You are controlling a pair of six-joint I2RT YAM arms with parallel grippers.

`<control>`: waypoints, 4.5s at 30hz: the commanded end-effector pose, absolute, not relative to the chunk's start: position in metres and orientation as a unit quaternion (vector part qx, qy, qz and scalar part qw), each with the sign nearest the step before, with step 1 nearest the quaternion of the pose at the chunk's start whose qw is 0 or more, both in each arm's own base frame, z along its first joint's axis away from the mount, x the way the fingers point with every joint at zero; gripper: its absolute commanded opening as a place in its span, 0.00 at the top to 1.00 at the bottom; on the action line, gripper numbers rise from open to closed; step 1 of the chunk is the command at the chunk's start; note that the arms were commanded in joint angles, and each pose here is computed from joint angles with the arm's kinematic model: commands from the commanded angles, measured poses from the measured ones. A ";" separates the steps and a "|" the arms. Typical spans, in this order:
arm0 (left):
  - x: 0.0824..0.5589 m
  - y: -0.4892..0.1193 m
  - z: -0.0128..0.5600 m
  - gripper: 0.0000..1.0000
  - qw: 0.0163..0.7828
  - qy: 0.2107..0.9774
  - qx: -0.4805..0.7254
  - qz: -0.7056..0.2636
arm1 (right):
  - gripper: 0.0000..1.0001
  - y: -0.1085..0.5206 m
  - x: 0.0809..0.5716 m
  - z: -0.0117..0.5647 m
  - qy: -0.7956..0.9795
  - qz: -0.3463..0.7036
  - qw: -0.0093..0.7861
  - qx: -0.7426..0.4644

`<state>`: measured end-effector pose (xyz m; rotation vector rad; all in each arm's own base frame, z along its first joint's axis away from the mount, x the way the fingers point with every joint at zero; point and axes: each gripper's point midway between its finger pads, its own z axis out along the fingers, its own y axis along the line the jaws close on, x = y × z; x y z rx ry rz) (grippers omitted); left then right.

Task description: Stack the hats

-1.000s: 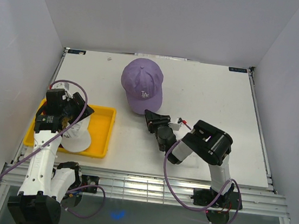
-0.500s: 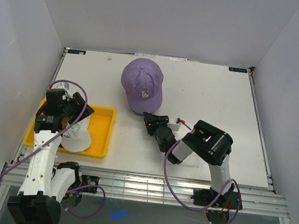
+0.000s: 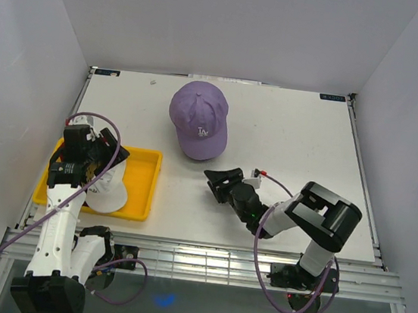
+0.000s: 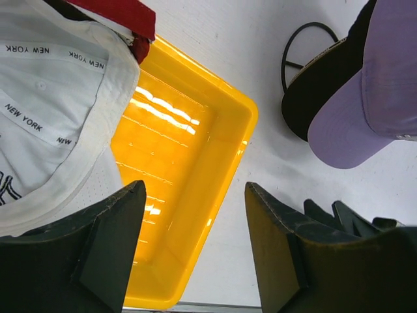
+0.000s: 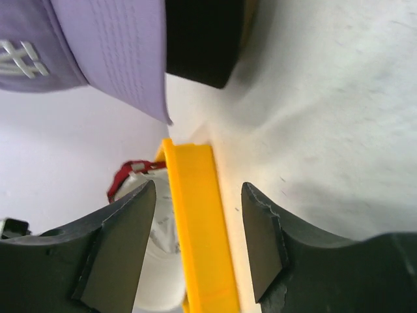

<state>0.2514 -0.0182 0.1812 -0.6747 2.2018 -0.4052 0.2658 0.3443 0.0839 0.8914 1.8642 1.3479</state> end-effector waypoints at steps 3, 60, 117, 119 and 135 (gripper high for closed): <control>0.250 -0.007 0.181 0.27 0.399 0.860 -0.290 -0.133 | 0.38 0.336 0.233 0.076 0.769 0.495 0.322 0.244; 0.195 0.080 0.131 0.37 0.230 0.804 -0.522 0.168 | 0.38 0.384 0.190 0.151 0.767 0.527 0.250 -0.268; 0.199 0.024 0.204 1.00 0.313 0.856 -0.410 -0.023 | 0.38 0.596 0.116 0.260 0.663 0.392 0.435 -0.466; 0.198 0.021 0.203 1.00 0.313 0.856 -0.411 -0.029 | 0.38 0.599 0.115 0.252 0.667 0.379 0.435 -0.471; 0.198 0.011 0.215 1.00 0.321 0.858 -0.398 -0.059 | 0.48 0.598 0.138 0.224 0.684 0.308 0.464 -0.471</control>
